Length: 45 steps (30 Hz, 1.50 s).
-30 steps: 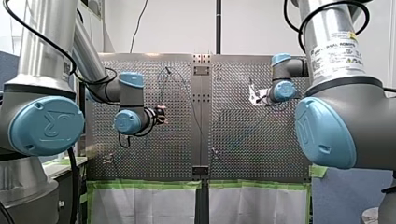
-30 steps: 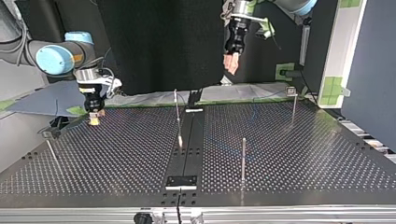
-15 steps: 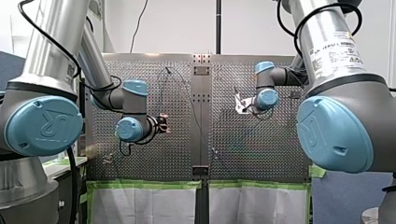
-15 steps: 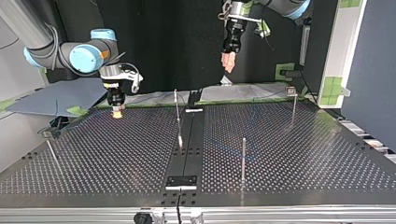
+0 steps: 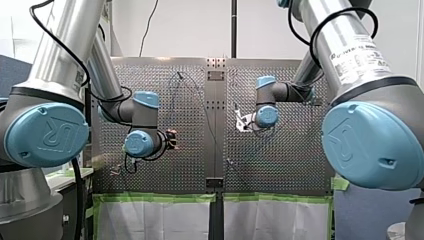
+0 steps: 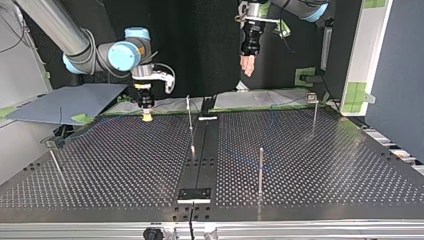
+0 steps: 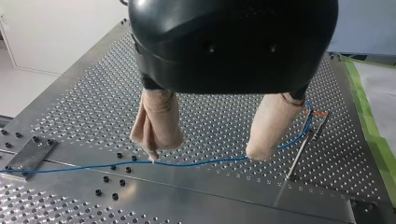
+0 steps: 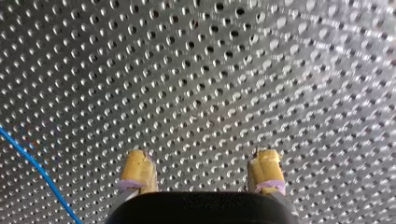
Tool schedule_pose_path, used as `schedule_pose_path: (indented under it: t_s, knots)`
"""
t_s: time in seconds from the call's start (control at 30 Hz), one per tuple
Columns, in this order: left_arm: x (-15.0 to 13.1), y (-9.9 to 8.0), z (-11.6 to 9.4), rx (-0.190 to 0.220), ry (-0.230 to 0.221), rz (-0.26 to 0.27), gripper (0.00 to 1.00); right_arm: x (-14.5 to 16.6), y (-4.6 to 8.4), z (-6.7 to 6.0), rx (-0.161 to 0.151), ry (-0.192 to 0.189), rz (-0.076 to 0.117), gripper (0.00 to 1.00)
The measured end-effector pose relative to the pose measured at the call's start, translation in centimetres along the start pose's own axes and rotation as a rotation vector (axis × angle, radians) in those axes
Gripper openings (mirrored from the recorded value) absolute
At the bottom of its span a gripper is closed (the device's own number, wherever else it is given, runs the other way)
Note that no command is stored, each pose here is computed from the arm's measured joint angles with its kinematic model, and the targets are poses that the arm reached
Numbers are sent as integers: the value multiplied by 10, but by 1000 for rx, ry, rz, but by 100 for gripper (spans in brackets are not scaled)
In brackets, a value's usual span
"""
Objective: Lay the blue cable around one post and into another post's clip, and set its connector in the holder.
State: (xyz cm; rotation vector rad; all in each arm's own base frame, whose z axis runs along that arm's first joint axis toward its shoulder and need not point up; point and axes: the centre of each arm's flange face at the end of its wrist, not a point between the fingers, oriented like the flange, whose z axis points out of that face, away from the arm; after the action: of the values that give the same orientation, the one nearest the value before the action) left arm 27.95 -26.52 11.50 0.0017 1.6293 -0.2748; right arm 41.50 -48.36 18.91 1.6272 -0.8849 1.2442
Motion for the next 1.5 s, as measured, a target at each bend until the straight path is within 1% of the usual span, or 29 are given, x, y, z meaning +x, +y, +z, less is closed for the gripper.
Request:
schedule_pose_path:
  t_s: [0.23, 0.43, 0.5, 0.6, 0.8, 0.9, 0.93, 1.03, 1.17, 1.27, 1.37, 1.5]
  knots:
    - [0, 2, 1, -6, -1, -11, 100, -2, -29, -15, 4, -23, -10, 100]
    - [-1, 3, 1, -12, -2, -15, 100, -16, -59, -29, 11, -61, -22, 100]
    - [-1, 4, 2, -22, -3, -18, 100, -25, -69, -34, 15, -83, -27, 100]
    - [-1, 7, 2, -45, -2, -20, 100, -34, -82, -43, 18, -103, -32, 100]
    - [-1, 13, 1, -90, 0, -19, 100, -40, -104, -61, 19, -108, -47, 100]
    - [0, 16, 0, -111, 5, -16, 100, -43, -113, -71, 28, -108, -57, 100]
    - [0, 16, 0, -118, 6, -16, 100, -44, -116, -74, 34, -109, -60, 100]
    - [0, 19, -1, -143, 11, -22, 100, -49, -128, -86, 63, -106, -70, 100]
    - [0, 22, -2, -168, 10, -35, 100, -51, -146, -100, 117, -88, -76, 100]
    - [0, 23, -2, -174, 8, -40, 100, -49, -159, -108, 160, -67, -75, 100]
    - [0, 23, -2, -177, 7, -45, 100, -47, -172, -116, 194, -49, -74, 100]
    - [0, 24, -2, -180, 8, -47, 100, -46, -186, -127, 222, -34, -71, 100]
